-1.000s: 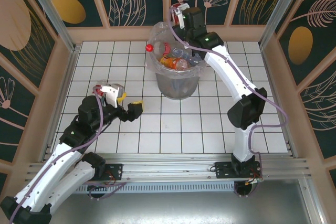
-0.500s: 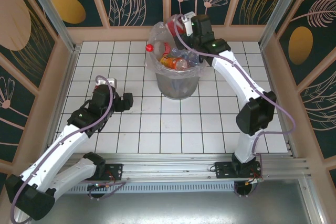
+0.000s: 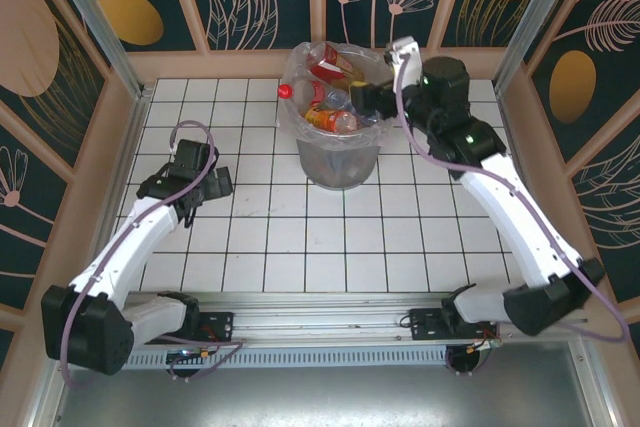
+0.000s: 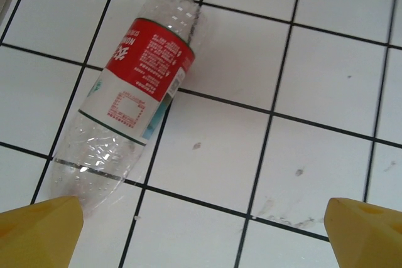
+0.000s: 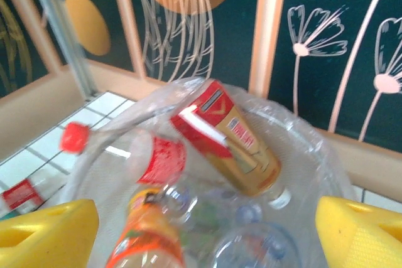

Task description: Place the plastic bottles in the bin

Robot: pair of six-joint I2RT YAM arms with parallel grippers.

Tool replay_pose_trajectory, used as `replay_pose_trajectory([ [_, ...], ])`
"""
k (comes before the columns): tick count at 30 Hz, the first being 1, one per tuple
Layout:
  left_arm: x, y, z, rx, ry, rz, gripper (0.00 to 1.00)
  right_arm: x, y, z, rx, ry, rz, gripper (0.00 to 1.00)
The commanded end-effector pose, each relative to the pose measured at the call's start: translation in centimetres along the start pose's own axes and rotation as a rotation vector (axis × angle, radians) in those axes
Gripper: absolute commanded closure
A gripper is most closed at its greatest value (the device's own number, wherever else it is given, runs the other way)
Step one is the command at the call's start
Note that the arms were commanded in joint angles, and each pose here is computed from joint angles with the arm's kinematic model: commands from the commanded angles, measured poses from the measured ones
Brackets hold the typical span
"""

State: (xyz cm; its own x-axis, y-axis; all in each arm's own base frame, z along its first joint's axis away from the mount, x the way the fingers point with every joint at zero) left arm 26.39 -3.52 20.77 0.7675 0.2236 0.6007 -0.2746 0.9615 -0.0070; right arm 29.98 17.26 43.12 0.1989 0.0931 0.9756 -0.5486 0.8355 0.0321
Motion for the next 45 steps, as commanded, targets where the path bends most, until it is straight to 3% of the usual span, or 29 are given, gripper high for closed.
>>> replay_pose_trajectory([
  [1,0.6,1.0,-0.5,0.057,0.031,0.003,0.01,-0.7,1.7,2.3,0.135,-0.056,-0.079,0.1],
  [10,2.5,2.7,-5.3,0.109,0.134,0.014,0.01,-6.4,4.7,6.8,0.4,-0.02,-0.208,0.09],
  [16,3.3,3.9,-8.3,0.148,0.182,0.013,0.02,-10.1,5.9,7.9,0.5,0.021,-0.298,0.08],
  [26,3.0,3.7,-12.3,0.111,0.262,-0.015,0.04,-13.7,6.8,7.2,0.482,0.11,-0.349,0.08],
  [33,2.2,3.3,-14.1,0.096,0.312,-0.018,0.18,-14.5,7.5,6.7,0.49,0.129,-0.363,0.09],
  [40,1.9,2.9,-14.0,0.051,0.322,0.007,0.31,-14.8,8.4,6.4,0.494,0.144,-0.366,0.09],
  [45,2.7,2.1,-12.0,-0.044,0.268,0.05,0.33,-15.1,9.0,6.0,0.502,0.153,-0.394,0.09],
])
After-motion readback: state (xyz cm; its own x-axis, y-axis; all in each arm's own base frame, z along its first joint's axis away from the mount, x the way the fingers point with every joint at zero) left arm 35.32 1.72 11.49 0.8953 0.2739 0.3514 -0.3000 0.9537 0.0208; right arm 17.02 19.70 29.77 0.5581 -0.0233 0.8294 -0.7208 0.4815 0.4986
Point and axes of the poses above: each hand's point on the last joint's axis, 136 mm out from that joint toward the fingers, its own z axis back along the fingers, its own y axis along the line the jaws close on, x = y × z, the point moved 7 cm from there along z, back along the fingers
